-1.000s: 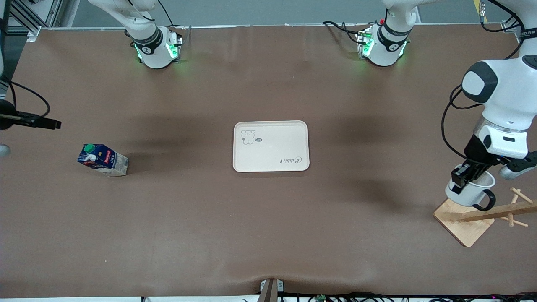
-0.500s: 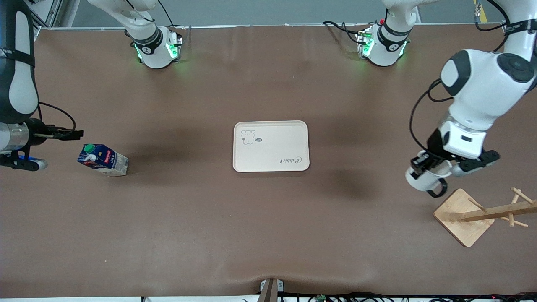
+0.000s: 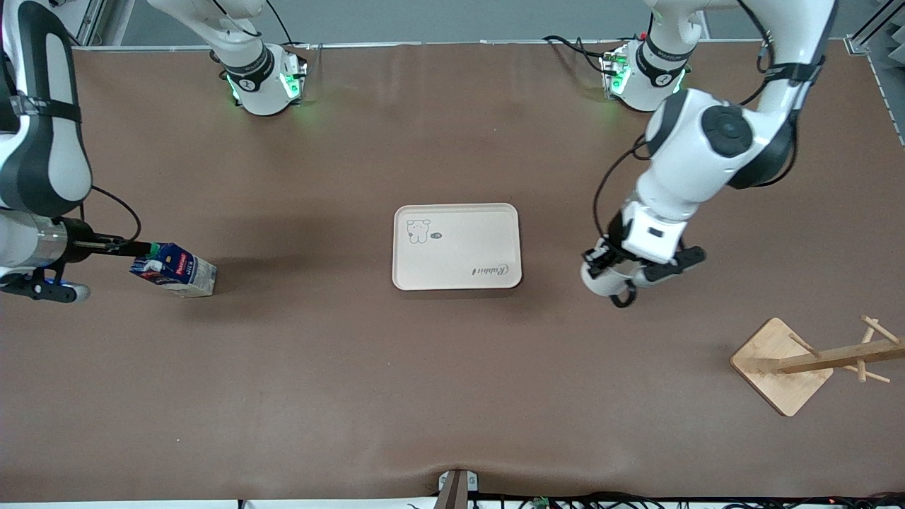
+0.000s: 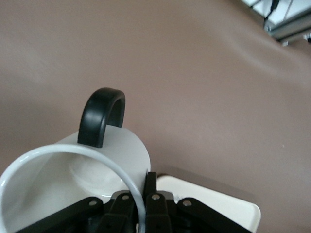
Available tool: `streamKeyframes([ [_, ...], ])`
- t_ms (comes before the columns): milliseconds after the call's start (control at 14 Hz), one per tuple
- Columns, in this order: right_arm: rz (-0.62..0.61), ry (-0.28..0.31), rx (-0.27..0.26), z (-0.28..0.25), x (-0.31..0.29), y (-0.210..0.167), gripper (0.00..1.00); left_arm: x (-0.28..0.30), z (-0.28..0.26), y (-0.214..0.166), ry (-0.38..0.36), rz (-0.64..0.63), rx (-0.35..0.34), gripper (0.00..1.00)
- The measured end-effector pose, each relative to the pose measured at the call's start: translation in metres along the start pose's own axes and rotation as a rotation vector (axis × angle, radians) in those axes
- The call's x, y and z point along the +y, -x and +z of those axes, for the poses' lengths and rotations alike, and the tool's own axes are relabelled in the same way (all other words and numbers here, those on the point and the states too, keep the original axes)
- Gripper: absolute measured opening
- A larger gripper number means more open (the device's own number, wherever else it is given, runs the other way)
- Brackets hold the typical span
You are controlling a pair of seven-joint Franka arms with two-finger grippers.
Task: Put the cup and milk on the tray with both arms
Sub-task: 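Lift the mug off the stand while the right gripper reaches the milk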
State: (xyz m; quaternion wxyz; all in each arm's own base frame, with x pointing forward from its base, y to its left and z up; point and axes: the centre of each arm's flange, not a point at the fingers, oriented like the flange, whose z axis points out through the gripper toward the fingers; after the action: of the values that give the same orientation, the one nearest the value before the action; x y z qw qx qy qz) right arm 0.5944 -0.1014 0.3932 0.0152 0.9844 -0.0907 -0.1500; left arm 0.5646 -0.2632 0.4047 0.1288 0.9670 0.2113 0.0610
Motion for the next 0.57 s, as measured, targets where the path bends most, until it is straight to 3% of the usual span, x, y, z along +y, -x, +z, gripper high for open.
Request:
streamKeyframes([
  [500, -0.011, -0.005, 0.095, 0.019, -0.006, 0.007, 1.00, 0.061, 0.076, 0.066, -0.029, -0.053, -0.144, 0.05],
  [571, -0.012, -0.006, 0.127, 0.022, -0.006, 0.006, 1.00, 0.074, 0.089, 0.077, -0.038, -0.070, -0.152, 0.05],
])
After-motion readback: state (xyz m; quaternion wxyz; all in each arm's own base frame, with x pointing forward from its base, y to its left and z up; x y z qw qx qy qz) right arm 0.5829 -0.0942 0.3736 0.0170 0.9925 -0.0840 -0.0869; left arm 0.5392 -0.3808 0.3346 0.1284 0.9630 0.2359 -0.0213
